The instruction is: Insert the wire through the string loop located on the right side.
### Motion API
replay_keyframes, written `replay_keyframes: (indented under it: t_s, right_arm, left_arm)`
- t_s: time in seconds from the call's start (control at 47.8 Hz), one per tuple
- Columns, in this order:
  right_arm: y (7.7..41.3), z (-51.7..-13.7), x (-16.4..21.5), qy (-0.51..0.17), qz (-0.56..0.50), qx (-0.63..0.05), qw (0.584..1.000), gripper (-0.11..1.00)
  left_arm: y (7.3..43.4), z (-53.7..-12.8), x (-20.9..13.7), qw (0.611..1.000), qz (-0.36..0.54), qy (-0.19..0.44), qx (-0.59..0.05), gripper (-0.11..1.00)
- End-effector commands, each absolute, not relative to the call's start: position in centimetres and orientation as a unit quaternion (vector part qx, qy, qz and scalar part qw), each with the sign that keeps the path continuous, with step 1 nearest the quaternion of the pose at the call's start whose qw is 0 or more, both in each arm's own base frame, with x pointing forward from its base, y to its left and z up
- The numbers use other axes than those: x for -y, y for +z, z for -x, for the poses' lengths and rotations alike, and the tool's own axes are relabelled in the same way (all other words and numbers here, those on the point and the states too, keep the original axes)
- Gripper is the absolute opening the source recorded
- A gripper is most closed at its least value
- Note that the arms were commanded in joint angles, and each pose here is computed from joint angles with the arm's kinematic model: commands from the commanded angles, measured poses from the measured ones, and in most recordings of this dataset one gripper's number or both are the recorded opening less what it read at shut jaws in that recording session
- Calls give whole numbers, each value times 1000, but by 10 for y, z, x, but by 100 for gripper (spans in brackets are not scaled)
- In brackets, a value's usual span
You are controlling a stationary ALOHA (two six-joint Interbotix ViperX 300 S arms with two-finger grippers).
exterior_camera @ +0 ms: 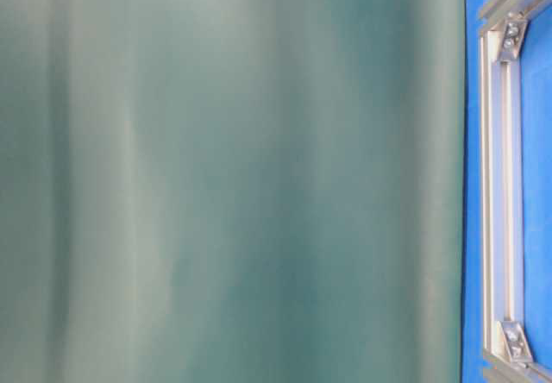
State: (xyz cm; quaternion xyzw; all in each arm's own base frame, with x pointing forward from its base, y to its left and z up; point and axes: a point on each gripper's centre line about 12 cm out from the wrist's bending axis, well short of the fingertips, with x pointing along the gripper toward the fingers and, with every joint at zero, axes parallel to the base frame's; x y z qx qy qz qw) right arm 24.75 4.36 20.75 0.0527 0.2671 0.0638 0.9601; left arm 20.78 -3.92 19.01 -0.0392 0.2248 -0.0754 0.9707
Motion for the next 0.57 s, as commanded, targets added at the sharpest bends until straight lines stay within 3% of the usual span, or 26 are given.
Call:
replay_keyframes:
  t_s: [0.0,0.544]
  right_arm:
    - [217,-252,-44,64,-54,-254,964,96]
    - [217,-252,-44,64,-54,-254,963,96]
  left_arm:
    - [196,-212,39,973,40,-74,-216,82]
    - [195,-211,39,972,40,-74,-217,82]
